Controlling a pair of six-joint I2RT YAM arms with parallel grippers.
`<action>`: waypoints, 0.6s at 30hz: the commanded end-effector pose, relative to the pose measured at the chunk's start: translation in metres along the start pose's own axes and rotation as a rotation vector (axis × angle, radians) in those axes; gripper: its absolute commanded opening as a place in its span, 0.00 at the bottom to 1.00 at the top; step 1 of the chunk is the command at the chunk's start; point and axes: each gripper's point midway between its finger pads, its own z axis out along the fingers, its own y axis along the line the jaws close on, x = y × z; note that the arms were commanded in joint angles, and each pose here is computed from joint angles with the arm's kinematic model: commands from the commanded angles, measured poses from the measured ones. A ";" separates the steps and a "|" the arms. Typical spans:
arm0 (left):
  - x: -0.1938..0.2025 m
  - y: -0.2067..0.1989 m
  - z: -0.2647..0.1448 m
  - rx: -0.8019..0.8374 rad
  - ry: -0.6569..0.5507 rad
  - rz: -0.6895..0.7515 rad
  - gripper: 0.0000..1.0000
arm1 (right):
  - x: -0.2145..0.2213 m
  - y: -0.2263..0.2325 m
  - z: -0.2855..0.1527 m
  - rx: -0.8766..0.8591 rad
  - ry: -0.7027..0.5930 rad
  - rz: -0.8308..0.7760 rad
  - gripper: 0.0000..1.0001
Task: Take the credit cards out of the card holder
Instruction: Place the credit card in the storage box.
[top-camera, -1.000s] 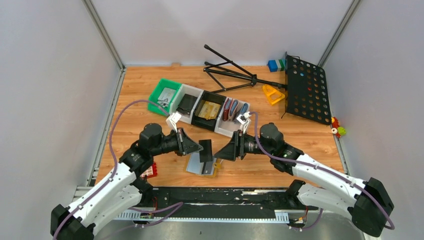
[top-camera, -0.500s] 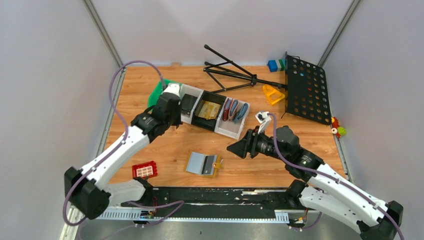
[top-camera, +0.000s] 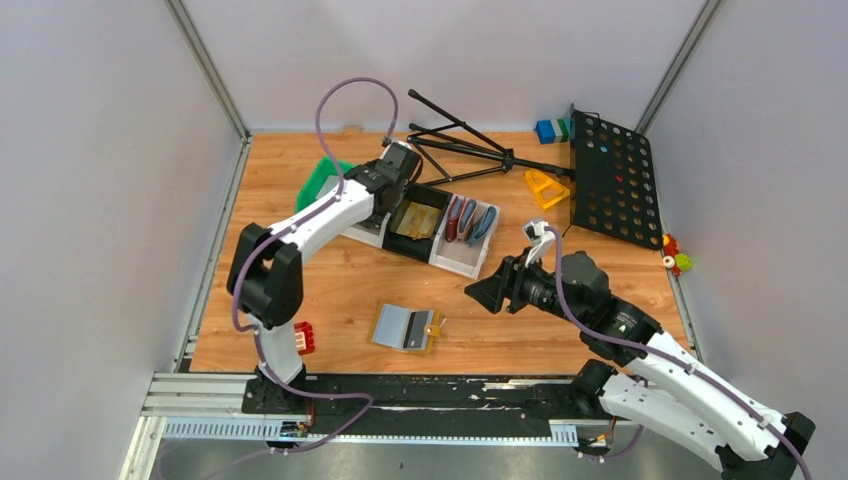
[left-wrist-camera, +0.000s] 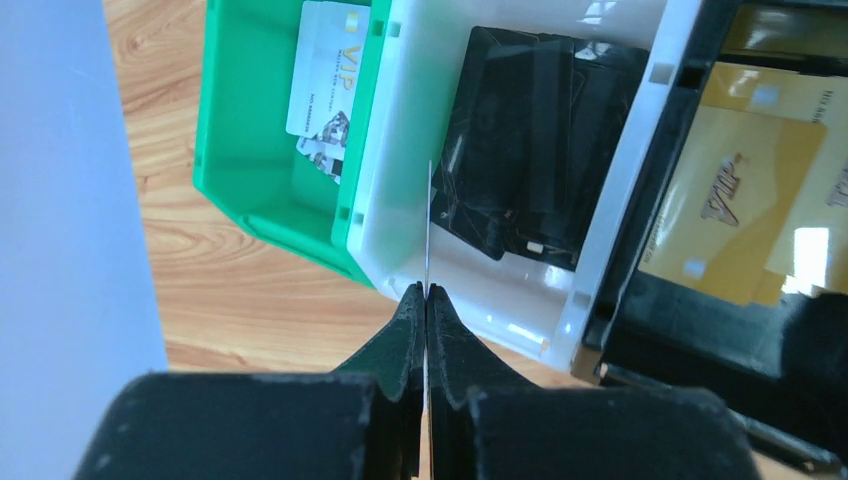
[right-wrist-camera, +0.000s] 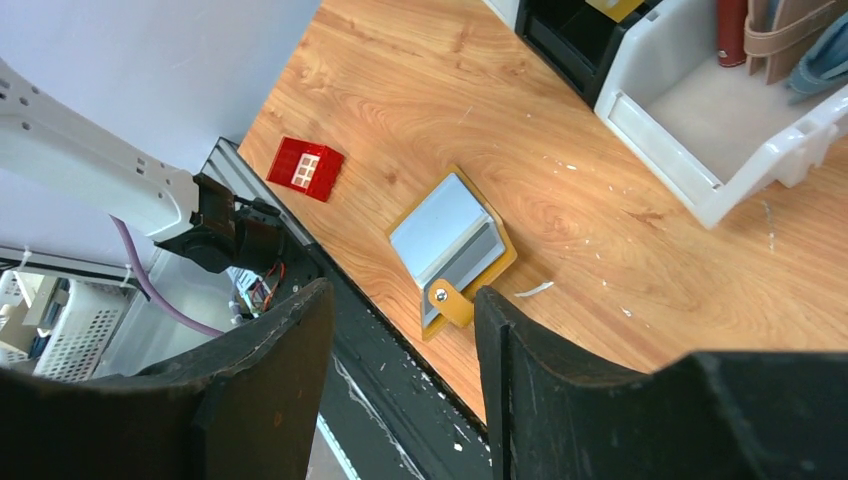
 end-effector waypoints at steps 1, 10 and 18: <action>-0.020 0.010 0.012 -0.101 0.000 0.072 0.00 | -0.022 0.004 -0.010 0.011 -0.074 -0.036 0.54; -0.034 -0.007 0.048 -0.156 0.065 0.161 0.22 | -0.019 0.004 -0.011 0.011 -0.065 -0.030 0.56; -0.017 -0.002 0.008 -0.032 0.099 0.109 0.43 | 0.003 -0.001 -0.002 0.008 0.029 -0.010 0.76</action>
